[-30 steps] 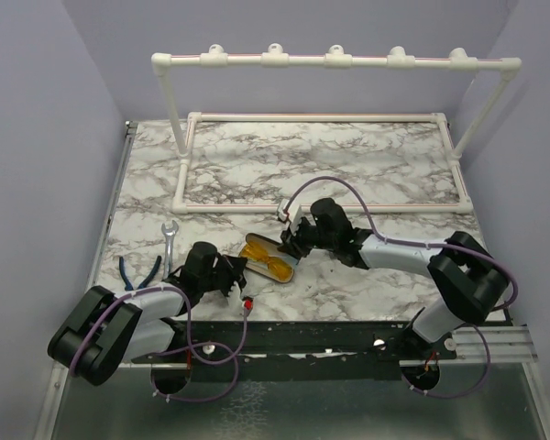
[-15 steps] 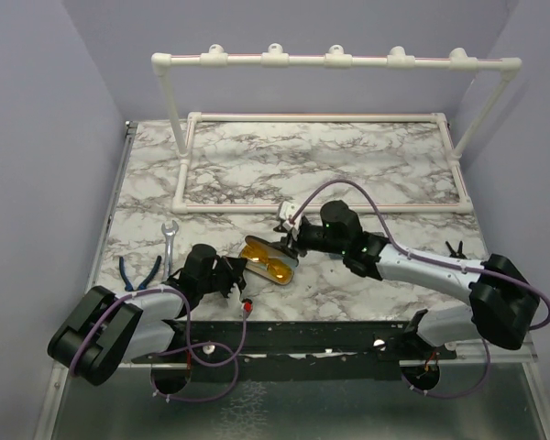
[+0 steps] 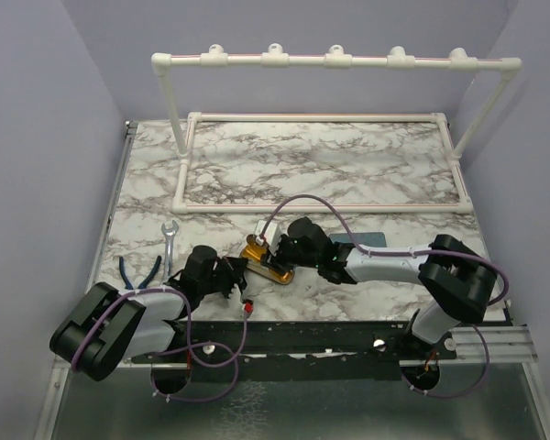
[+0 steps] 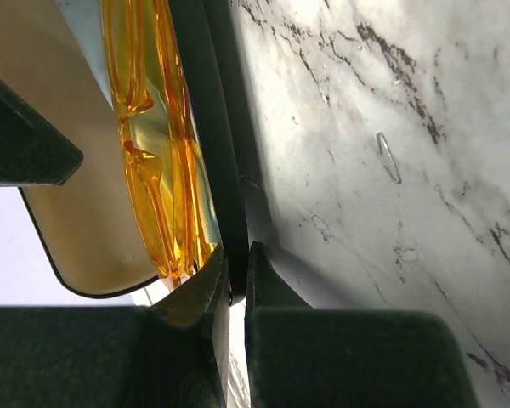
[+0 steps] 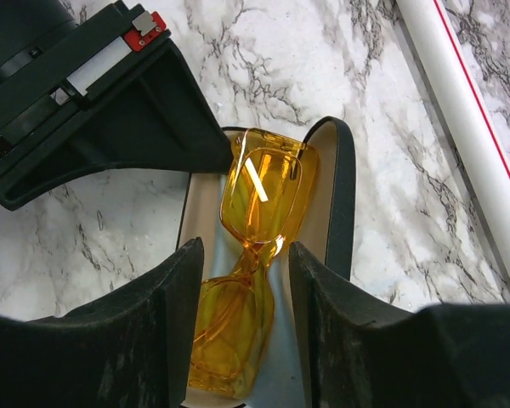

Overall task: Organize the sunglasses
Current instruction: Adjust the sunglasses in the sunglasses case.

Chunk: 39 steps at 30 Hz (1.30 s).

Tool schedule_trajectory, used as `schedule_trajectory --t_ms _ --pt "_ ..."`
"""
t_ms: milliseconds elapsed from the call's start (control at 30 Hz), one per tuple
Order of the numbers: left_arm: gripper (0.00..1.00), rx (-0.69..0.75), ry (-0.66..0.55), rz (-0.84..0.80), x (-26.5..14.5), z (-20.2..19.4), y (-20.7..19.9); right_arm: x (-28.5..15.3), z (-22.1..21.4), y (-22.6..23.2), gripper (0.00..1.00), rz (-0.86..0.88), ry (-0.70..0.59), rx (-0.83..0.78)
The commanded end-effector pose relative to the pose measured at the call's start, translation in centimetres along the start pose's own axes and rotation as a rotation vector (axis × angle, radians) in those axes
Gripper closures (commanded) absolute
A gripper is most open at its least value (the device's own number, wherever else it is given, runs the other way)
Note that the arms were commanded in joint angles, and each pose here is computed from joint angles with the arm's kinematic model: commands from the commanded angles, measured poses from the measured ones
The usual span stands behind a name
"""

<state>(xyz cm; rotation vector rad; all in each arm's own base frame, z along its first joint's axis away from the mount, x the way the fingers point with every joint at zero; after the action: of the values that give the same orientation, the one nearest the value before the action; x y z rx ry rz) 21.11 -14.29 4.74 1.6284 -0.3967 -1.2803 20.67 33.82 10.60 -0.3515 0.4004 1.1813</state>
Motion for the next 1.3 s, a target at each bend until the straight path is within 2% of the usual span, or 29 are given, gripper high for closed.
schedule_trajectory --t_ms 0,367,467,567,800,1200,1267 --pt "0.89 -0.005 -0.041 -0.074 -0.1 1.3 -2.7 0.3 -0.3 0.1 0.51 -0.062 0.048 -0.034" --pt "0.8 -0.042 -0.029 -0.112 -0.6 1.6 -3.7 1.7 -3.2 0.4 0.51 -0.08 0.163 -0.04" --pt "0.78 -0.051 -0.025 -0.107 -0.7 1.6 -3.7 1.9 -3.3 0.7 0.56 -0.075 0.169 -0.048" --pt "0.78 -0.061 -0.017 -0.105 -0.8 1.6 -3.7 1.9 -3.2 1.5 0.6 -0.039 0.162 -0.079" --pt "0.8 -0.079 0.001 -0.098 -0.9 1.4 -3.8 1.0 -2.7 3.5 0.61 0.016 0.136 -0.144" --pt "0.85 -0.071 0.002 -0.084 -0.8 1.3 -3.5 0.8 -3.5 1.8 0.59 -0.135 0.223 -0.115" --pt "0.85 -0.072 -0.001 -0.087 -0.8 1.4 -3.6 0.9 -3.3 1.9 0.55 -0.128 0.216 -0.113"
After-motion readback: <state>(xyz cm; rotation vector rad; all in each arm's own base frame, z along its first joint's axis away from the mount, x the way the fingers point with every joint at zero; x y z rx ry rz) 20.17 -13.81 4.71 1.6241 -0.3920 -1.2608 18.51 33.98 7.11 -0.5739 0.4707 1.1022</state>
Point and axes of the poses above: each gripper's point midway between its finger pads, its own x axis out along the fingers, its own y axis along the line the jaws close on, z = x × y, the point moved 5 cm from there along -x, back along the fingers, and after that the axes turned 6 degrees about x, right-handed, at the moved point
